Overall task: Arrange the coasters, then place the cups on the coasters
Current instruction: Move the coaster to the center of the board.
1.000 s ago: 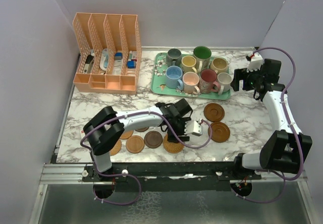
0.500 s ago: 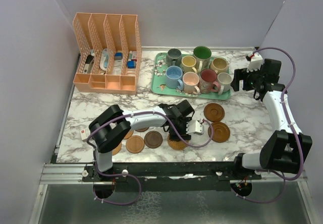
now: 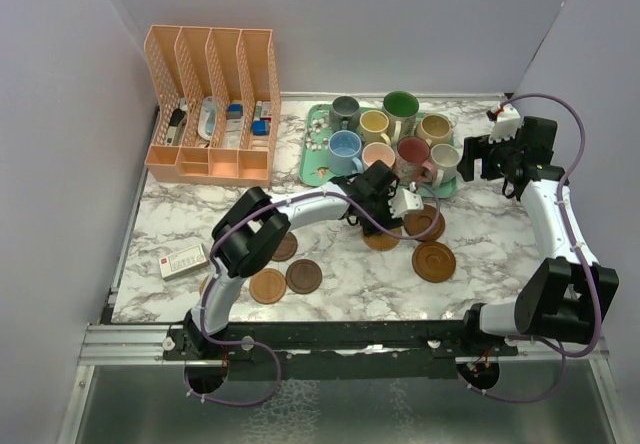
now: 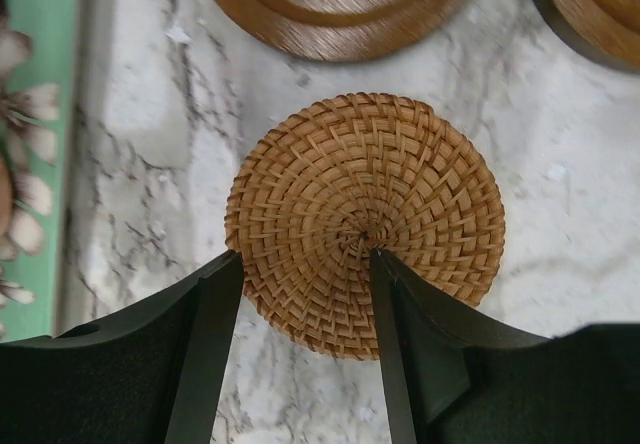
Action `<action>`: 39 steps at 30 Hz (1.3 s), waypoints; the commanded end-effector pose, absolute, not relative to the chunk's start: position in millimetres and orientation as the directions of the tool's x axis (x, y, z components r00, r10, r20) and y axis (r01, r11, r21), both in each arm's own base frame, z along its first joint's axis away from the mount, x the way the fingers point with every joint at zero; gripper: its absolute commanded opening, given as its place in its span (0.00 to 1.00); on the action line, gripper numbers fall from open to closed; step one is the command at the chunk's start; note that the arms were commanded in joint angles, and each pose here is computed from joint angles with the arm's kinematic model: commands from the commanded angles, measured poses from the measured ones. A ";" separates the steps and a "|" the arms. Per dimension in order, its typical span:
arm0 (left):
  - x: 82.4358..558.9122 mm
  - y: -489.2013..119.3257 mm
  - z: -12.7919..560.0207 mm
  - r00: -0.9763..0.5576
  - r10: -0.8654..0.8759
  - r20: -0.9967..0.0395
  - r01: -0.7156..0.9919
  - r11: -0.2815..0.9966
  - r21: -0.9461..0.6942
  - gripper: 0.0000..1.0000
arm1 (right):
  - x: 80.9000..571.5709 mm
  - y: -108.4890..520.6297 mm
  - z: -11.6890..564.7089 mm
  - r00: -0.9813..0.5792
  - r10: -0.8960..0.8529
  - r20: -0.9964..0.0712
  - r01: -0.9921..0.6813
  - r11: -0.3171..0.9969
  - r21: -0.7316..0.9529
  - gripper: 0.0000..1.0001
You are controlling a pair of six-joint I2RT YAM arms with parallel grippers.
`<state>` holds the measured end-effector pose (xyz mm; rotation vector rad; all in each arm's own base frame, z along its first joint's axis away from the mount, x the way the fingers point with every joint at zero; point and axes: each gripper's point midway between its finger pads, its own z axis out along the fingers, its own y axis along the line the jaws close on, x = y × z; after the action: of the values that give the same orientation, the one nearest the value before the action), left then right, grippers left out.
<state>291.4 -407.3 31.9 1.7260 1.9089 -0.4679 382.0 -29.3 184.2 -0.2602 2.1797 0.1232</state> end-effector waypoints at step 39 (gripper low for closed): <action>321.8 -362.1 -1.5 -0.133 0.871 -0.473 0.957 0.236 0.166 0.55 | 381.2 -28.8 177.5 -0.579 -0.149 -0.802 -0.244 0.970 -0.004 0.84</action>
<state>329.8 -411.2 34.6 1.5883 1.8888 -0.3823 382.3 -29.2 182.2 -0.2605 2.1849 0.1258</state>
